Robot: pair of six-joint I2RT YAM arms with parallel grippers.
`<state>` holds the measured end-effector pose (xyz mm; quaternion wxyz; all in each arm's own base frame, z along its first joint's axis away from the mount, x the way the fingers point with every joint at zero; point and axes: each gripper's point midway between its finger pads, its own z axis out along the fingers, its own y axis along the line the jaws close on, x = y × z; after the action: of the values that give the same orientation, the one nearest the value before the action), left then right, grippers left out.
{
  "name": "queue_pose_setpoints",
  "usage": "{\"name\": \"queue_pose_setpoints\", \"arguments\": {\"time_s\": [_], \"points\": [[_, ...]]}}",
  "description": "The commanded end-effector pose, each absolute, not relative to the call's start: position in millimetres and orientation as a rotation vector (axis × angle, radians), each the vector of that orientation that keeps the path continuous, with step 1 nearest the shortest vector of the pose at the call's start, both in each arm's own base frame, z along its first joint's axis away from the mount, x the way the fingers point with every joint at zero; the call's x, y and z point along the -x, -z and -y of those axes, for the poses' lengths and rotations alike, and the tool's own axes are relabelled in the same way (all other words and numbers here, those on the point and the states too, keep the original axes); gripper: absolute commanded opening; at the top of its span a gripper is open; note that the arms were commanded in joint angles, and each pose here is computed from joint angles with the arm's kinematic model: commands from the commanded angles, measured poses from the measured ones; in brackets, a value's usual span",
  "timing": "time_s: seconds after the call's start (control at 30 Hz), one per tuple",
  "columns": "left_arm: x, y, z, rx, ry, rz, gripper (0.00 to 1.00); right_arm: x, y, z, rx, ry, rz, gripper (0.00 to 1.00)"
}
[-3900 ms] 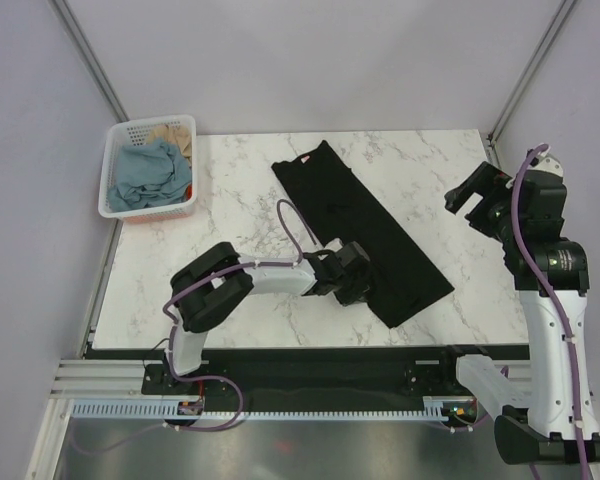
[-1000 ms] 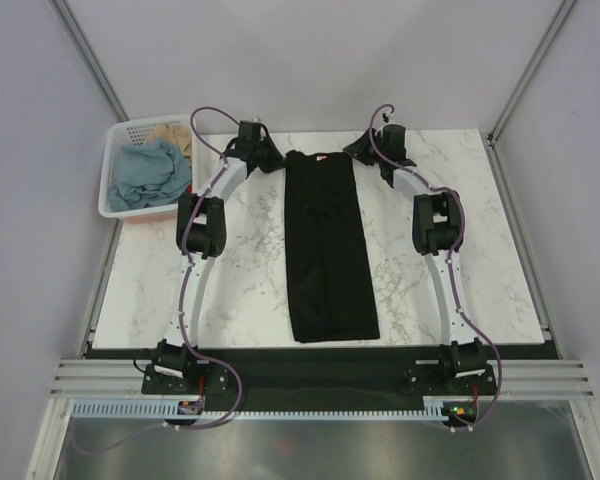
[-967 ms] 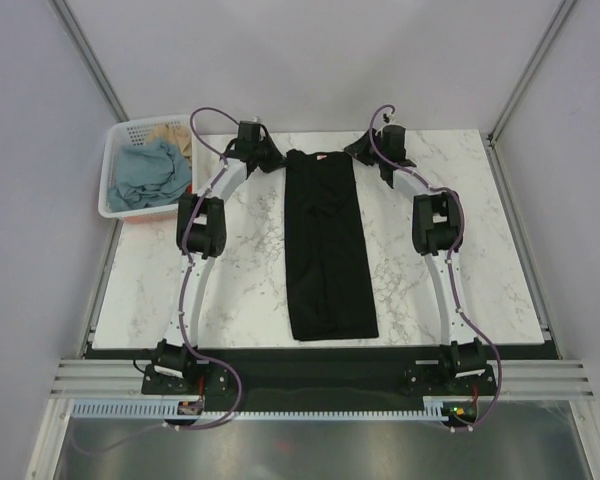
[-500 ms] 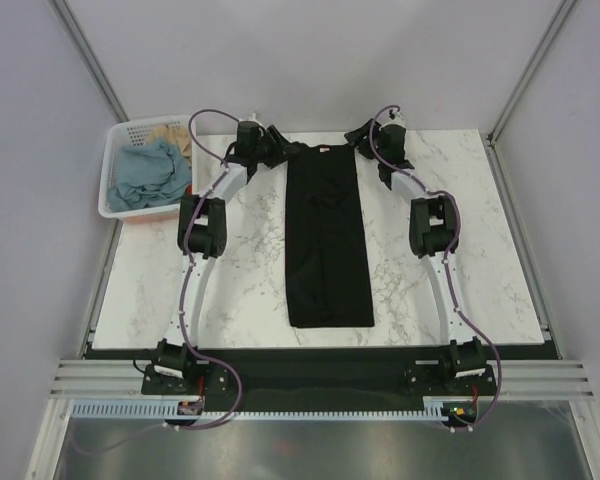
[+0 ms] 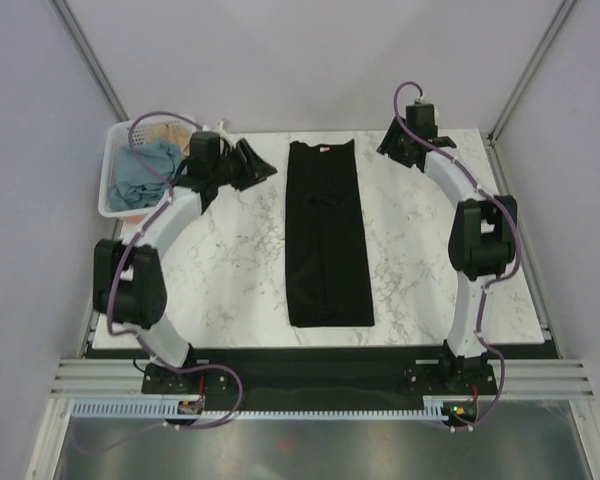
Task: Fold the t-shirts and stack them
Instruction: Fold the tshirt
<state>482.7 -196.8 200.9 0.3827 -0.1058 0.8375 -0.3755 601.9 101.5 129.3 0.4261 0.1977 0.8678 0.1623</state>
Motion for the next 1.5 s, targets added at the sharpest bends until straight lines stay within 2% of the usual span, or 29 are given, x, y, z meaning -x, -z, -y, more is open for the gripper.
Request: {"name": "queue_pose_setpoints", "arguments": {"time_s": [0.0,0.03,0.1,0.13,0.17,0.23,0.43,0.6,0.87,1.13,1.47], "points": [[-408.8,-167.3,194.2,0.231,0.932,-2.298,0.52,-513.1,-155.6,-113.8,-0.375,-0.252,-2.341,0.6],[-391.7,-162.1,200.9,0.217,0.951,-2.323,0.52,-483.0,-134.3,-128.2,-0.323,-0.208,-2.417,0.59],[-347.9,-150.1,214.4,0.168,1.012,-2.385,0.53,-445.0,-147.7,-144.4,-0.246,-0.216,-2.434,0.58],[-325.6,-132.3,217.5,0.161,1.023,-2.442,0.52,-412.9,-127.1,-161.5,-0.173,-0.207,-2.501,0.57],[-311.7,-128.1,223.4,0.142,1.043,-2.463,0.52,-395.5,-140.4,-169.7,-0.134,-0.227,-2.478,0.57],[-269.7,-110.2,235.3,0.098,1.063,-2.538,0.53,-351.3,-121.8,-192.9,-0.046,-0.245,-2.536,0.57],[-193.4,-81.1,251.5,-0.054,1.072,-2.649,0.52,-262.4,-113.9,-244.4,0.127,-0.353,-2.58,0.63],[-170.3,-70.9,253.3,-0.114,1.075,-2.687,0.52,-232.7,-92.1,-240.8,0.138,-0.301,-2.6,0.65],[-146.8,-46.8,253.0,-0.16,1.042,-2.784,0.52,-205.4,-75.0,-279.4,0.177,-0.5,-2.613,0.6],[-134.4,-27.1,249.5,-0.167,0.999,-2.867,0.52,-195.5,-64.2,-304.2,0.173,-0.602,-2.605,0.59],[-130.4,-19.1,247.7,-0.164,0.979,-2.901,0.52,-193.6,-37.9,-301.9,0.165,-0.509,-2.623,0.58]]}}
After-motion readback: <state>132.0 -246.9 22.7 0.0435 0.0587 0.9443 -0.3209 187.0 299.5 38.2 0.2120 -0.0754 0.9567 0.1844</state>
